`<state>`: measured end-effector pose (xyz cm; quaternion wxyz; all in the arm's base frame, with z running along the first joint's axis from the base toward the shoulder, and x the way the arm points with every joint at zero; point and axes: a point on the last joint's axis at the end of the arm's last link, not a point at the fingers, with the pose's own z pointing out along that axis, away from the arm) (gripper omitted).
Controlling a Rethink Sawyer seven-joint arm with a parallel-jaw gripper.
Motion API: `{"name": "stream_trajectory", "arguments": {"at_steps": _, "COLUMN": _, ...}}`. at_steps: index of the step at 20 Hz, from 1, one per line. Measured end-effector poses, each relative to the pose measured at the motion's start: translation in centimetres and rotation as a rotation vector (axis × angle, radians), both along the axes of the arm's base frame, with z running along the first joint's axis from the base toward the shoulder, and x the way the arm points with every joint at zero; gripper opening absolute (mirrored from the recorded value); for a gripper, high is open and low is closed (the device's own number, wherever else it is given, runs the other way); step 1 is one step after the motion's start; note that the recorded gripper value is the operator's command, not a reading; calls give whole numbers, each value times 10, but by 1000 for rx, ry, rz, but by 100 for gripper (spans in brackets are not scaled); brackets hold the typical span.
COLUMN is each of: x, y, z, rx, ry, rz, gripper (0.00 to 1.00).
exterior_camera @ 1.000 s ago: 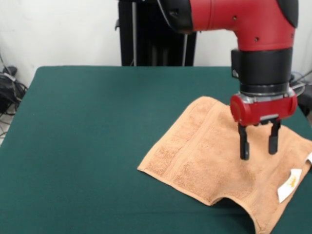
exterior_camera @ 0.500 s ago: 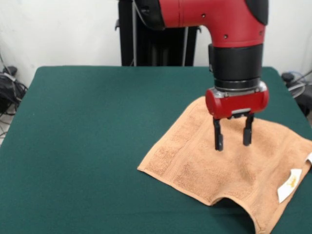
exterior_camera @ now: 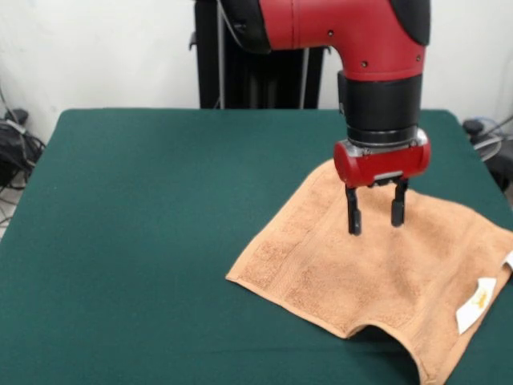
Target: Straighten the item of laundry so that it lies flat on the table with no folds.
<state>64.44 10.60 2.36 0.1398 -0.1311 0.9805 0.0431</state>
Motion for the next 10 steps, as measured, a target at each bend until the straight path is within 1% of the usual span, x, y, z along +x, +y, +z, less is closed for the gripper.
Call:
{"name": "stream_trajectory", "arguments": {"at_steps": 8, "x": -5, "y": -1, "z": -3, "rx": -10, "ry": 2, "rz": 21, "gripper": 100}}
{"name": "stream_trajectory", "arguments": {"at_steps": 10, "x": -8, "y": -3, "z": -8, "rx": -13, "ry": 6, "rz": 28, "gripper": 100}}
